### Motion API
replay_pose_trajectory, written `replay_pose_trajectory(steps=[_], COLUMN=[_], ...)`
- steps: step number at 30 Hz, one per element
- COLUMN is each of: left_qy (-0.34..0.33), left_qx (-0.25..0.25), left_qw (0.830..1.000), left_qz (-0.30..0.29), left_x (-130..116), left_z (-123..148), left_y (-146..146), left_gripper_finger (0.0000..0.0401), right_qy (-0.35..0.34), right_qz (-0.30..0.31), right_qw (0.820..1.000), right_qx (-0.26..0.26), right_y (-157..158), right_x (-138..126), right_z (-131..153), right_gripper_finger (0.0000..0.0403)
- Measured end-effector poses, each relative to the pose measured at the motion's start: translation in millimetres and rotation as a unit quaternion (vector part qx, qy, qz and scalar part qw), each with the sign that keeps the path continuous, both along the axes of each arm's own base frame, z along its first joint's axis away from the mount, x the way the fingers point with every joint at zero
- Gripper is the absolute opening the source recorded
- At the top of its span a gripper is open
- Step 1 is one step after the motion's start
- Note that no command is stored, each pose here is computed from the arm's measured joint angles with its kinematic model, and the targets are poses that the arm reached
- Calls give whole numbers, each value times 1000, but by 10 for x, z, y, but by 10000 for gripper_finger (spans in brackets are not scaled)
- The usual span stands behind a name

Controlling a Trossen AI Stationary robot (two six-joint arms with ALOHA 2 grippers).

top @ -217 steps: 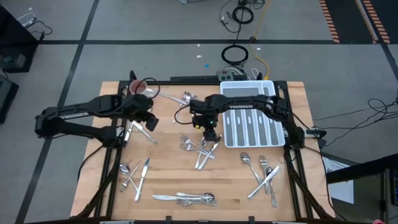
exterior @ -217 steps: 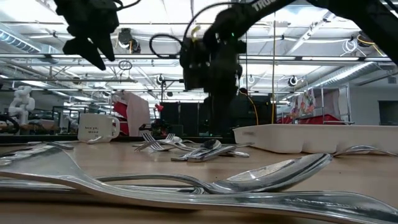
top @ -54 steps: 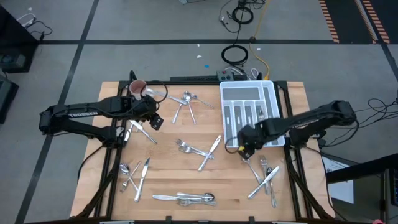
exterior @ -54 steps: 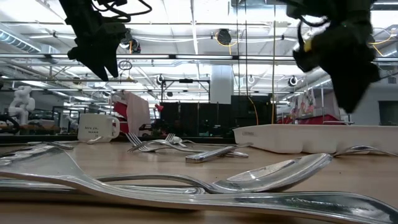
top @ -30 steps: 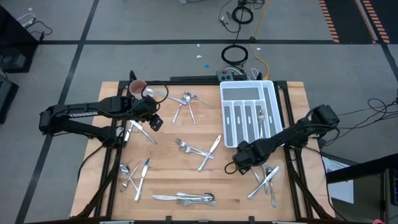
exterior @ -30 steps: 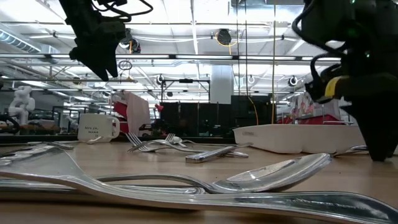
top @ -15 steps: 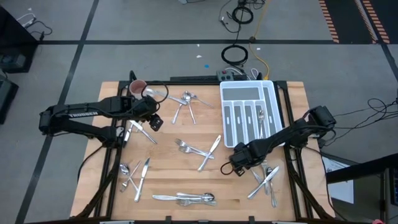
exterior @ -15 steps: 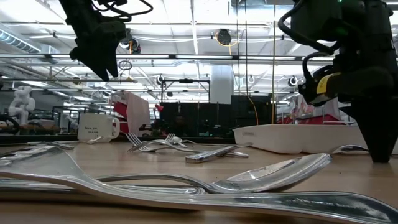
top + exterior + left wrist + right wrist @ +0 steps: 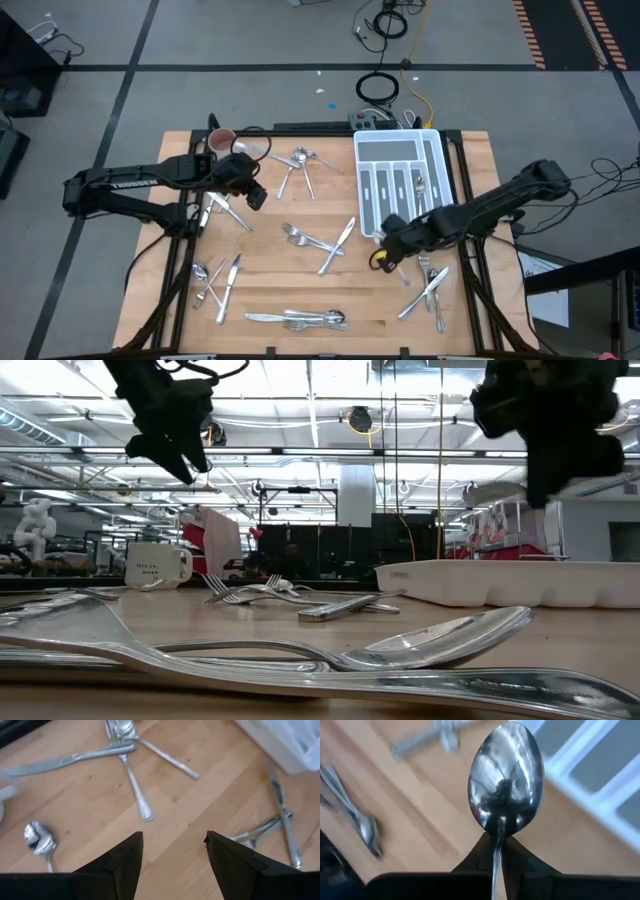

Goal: Sort silverware
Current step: Put the silver spoon into the silverware tray

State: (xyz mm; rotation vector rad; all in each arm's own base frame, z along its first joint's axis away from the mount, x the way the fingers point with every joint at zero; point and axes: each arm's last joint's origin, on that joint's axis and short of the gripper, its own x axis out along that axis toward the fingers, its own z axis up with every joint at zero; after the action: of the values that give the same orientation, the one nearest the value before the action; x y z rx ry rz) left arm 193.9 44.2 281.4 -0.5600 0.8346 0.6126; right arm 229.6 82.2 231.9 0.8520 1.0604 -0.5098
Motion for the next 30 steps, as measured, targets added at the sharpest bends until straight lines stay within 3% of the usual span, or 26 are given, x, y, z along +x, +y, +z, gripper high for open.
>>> replay_pose_trajectory(steps=[4, 7, 11, 14, 17, 20, 26, 30], left_qy=[-71, -189, -340, -390, -392, -365, -307, -297], left_qx=[-9, -14, 34, 95, 160, 209, 301, 331], left_qw=[997, 981, 929, 886, 858, 846, 809, 787], left_qz=[-18, -52, -140, -231, -291, -326, -400, -428], left_x=[105, 252, 411, 488, 573, 670, 867, 1003], left_z=[81, 249, 537, 643, 632, 540, 335, 295], left_y=[5, 13, 10, -9, -8, 10, 9, -20], left_gripper_finger=[223, 223, 223, 223, 223, 223, 223, 223], right_qy=[-89, -161, -260, -324, -366, -386, -394, -396], right_qz=[-15, 0, 38, 78, 106, 125, 158, 165], right_qw=[996, 987, 964, 942, 924, 914, 905, 903], right_qx=[-11, -16, -35, -36, -27, -21, 7, 14], right_y=[-120, -210, -297, -349, -404, -453, -530, -559], right_x=[-14, 18, 90, 151, 201, 229, 240, 243], right_z=[236, 399, 605, 730, 808, 843, 856, 859], right_gripper_finger=[0, 0, 0, 0, 0, 0, 0, 0])
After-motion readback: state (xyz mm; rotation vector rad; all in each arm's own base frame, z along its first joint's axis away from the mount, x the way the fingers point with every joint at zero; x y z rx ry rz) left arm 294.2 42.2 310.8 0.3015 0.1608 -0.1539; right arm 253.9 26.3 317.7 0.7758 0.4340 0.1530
